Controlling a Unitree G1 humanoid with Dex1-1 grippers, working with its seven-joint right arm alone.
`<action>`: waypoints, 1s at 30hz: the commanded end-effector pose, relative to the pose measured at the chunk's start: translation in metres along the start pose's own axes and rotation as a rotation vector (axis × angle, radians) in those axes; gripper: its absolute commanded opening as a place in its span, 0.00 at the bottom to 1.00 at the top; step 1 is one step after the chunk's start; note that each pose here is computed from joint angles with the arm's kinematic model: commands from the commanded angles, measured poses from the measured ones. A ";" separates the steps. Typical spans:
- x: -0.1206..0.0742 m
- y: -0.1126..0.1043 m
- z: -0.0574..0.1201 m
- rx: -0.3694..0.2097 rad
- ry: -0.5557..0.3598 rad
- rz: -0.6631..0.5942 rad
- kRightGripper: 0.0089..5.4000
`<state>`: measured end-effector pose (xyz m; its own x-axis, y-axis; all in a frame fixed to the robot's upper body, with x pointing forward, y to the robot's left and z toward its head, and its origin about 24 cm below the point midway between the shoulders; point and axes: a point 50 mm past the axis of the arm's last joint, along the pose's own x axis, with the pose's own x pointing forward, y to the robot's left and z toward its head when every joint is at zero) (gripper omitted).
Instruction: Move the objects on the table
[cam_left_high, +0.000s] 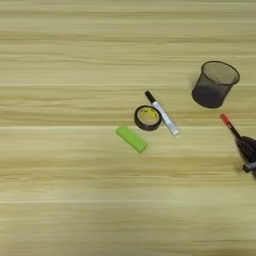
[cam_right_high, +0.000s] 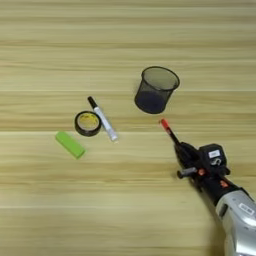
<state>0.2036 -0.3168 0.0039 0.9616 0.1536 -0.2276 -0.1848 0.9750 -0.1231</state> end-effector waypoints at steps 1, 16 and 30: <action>0.005 -0.011 0.006 -0.027 -0.001 -0.058 0.11; 0.029 -0.005 0.012 -0.008 -0.047 -0.098 0.09; 0.058 0.000 0.027 -0.009 -0.073 -0.100 0.09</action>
<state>0.2527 -0.3011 0.0018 0.9818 0.0688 -0.1771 -0.0892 0.9899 -0.1098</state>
